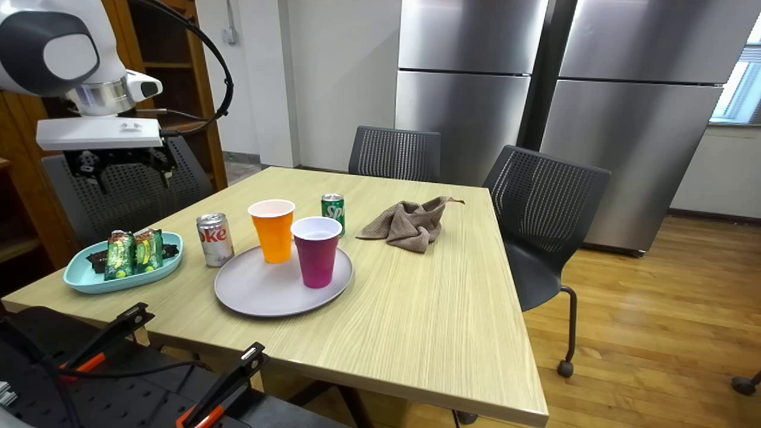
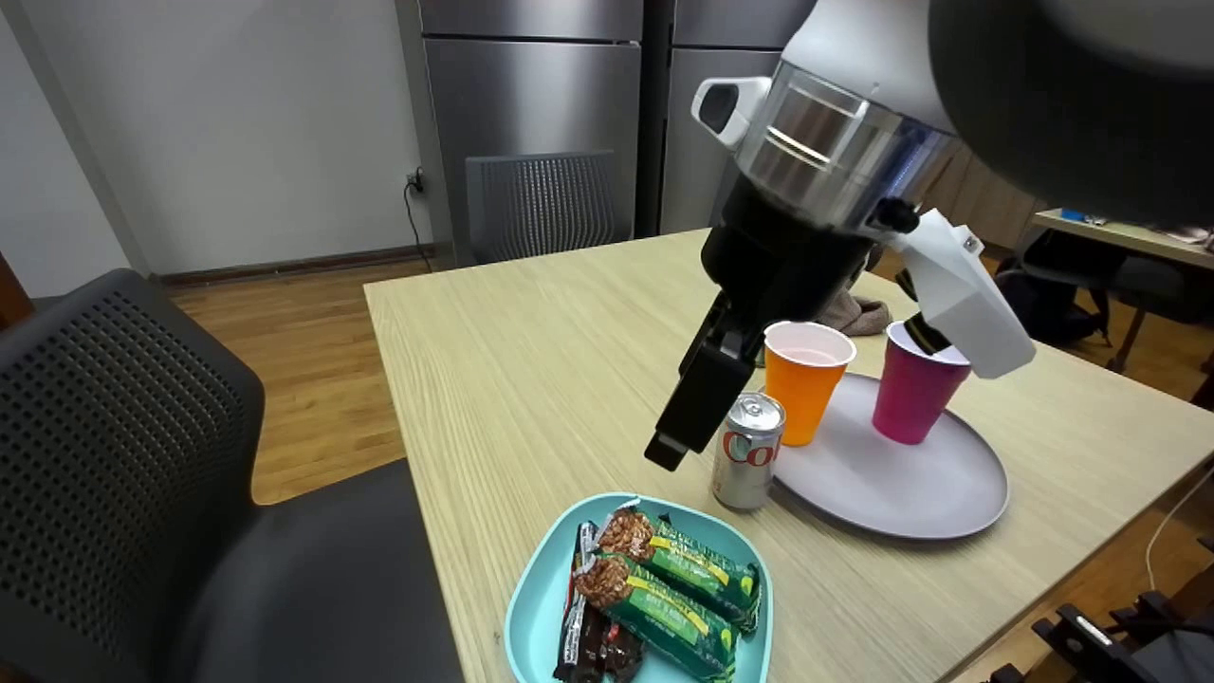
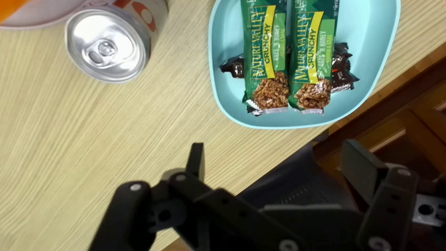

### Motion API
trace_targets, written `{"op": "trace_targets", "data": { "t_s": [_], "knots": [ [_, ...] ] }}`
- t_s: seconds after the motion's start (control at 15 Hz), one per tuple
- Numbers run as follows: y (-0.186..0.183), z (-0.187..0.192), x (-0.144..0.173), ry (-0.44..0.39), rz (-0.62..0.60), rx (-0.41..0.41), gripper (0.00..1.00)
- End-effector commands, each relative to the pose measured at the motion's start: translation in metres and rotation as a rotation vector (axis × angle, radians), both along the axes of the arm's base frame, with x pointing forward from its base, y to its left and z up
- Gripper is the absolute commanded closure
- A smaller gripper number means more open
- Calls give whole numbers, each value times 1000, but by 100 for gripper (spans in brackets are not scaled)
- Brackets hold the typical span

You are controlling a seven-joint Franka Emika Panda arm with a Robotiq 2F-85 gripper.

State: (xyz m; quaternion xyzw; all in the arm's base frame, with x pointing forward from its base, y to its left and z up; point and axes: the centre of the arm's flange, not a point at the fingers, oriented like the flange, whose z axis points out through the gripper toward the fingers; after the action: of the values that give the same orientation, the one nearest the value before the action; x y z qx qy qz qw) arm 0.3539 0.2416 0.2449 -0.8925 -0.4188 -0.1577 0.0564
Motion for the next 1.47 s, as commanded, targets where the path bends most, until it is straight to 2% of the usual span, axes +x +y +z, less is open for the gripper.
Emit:
{"op": "trace_targets", "data": {
  "t_s": [0.0, 0.27, 0.6, 0.8, 0.93, 1.13, 1.4],
  "knots": [
    [-26, 34, -3, -68, -35, -24, 0],
    [-54, 52, 16, -112, -90, -90, 0],
    [-108, 74, 44, -102, -126, -227, 0],
    [-140, 83, 56, -98, -162, -278, 0],
    [-159, 90, 67, -83, -199, -294, 0],
    [-188, 99, 80, -19, -244, -330, 0],
    [-216, 110, 91, 73, -321, -310, 0]
  ]
}}
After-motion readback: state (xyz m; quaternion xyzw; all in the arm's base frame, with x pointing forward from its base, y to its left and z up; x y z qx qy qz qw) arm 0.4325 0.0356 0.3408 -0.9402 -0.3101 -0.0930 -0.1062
